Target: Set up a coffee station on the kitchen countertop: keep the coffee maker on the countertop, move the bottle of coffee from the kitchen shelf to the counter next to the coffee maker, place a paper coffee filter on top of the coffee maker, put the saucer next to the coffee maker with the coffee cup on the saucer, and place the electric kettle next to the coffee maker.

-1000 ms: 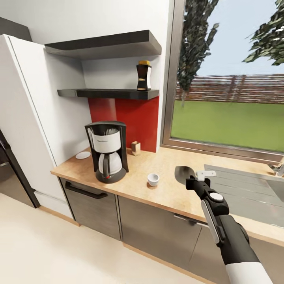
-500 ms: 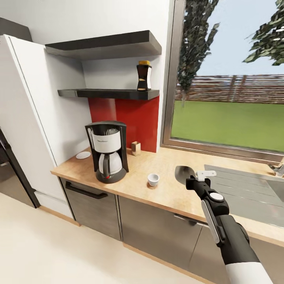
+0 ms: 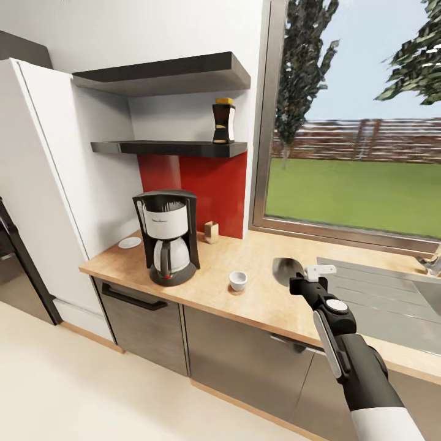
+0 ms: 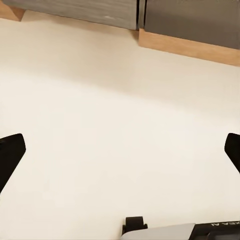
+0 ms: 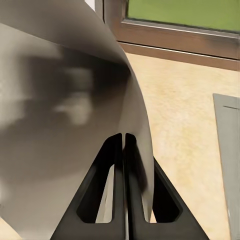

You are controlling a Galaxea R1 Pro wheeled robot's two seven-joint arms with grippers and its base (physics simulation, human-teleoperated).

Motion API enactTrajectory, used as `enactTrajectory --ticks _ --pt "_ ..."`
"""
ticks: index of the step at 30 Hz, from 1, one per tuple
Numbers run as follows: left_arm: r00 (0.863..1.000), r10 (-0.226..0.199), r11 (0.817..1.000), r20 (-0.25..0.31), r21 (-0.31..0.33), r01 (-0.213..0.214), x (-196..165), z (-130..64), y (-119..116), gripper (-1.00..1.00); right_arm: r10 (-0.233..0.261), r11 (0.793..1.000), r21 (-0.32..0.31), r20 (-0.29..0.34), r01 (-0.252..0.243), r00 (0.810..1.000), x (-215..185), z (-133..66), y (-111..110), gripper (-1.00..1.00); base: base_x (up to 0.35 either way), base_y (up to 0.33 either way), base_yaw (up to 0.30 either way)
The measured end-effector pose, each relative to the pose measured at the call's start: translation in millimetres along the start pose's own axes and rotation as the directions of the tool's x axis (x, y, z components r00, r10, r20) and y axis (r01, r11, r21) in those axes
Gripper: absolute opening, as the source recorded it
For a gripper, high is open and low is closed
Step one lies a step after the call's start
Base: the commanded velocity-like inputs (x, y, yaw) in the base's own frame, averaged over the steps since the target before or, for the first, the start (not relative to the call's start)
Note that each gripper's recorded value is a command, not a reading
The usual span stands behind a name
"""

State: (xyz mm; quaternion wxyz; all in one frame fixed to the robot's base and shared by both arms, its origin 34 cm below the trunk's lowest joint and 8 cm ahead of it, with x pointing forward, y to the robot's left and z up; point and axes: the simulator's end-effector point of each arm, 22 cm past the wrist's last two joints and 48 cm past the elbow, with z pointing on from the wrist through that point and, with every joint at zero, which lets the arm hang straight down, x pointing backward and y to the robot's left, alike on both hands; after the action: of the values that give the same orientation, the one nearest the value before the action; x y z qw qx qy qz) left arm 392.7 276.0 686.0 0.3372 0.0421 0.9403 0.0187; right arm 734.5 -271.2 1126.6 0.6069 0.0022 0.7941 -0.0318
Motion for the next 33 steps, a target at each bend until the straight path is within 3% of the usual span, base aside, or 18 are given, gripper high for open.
enactTrajectory --ticks 19,33 --pt "1.000 -0.001 1.000 0.001 0.000 0.001 -0.1 0.0 0.1 1.00 0.002 1.000 0.002 -0.001 -0.002 1.000 0.7 0.3 -1.4 -1.00 0.000 0.004 0.000" --pt "1.000 -0.002 1.000 0.001 -0.001 0.002 -0.6 0.0 0.3 1.00 0.001 1.000 0.002 -0.002 -0.001 1.000 1.1 0.2 -1.5 -1.00 0.085 0.282 -0.003"
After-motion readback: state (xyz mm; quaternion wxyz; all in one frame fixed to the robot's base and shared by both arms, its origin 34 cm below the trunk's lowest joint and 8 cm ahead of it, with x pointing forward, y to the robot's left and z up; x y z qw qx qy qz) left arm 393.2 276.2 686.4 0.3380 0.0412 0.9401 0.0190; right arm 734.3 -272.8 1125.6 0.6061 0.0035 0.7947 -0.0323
